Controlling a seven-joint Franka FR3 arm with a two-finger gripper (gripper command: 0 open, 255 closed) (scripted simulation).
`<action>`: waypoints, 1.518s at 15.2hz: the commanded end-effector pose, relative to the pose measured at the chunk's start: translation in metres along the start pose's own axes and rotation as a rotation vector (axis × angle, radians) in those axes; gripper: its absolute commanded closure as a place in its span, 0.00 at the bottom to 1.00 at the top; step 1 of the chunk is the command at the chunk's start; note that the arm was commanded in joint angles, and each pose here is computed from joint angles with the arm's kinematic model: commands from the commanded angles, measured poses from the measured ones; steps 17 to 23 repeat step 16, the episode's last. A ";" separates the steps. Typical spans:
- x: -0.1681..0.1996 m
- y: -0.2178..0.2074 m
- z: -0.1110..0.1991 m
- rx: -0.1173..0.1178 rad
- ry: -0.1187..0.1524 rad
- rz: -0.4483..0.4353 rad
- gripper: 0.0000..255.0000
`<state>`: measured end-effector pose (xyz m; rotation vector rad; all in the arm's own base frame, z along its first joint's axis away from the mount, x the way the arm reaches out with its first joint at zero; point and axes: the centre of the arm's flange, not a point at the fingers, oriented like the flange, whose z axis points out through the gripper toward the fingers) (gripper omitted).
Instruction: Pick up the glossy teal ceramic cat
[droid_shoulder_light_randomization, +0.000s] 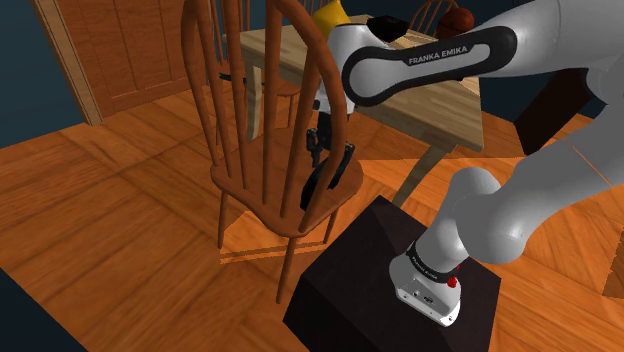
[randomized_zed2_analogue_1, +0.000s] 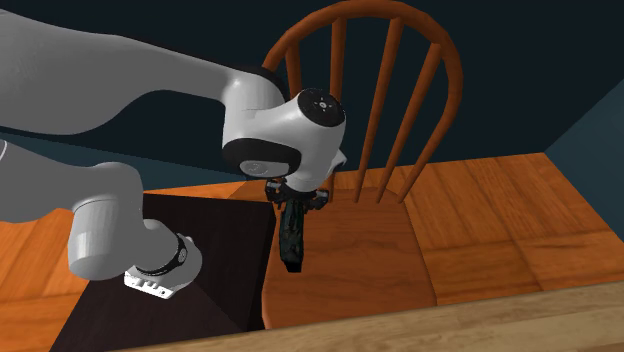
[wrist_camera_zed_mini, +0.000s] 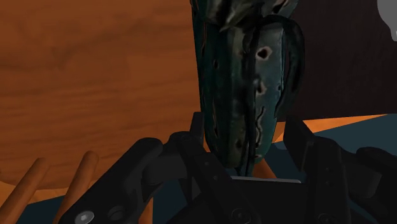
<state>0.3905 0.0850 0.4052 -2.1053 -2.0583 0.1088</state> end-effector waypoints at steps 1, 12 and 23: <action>0.000 -0.001 -0.007 0.002 -0.001 0.000 1.00; 0.005 -0.012 -0.064 0.002 -0.001 0.000 1.00; 0.006 -0.015 -0.075 0.002 -0.001 0.000 1.00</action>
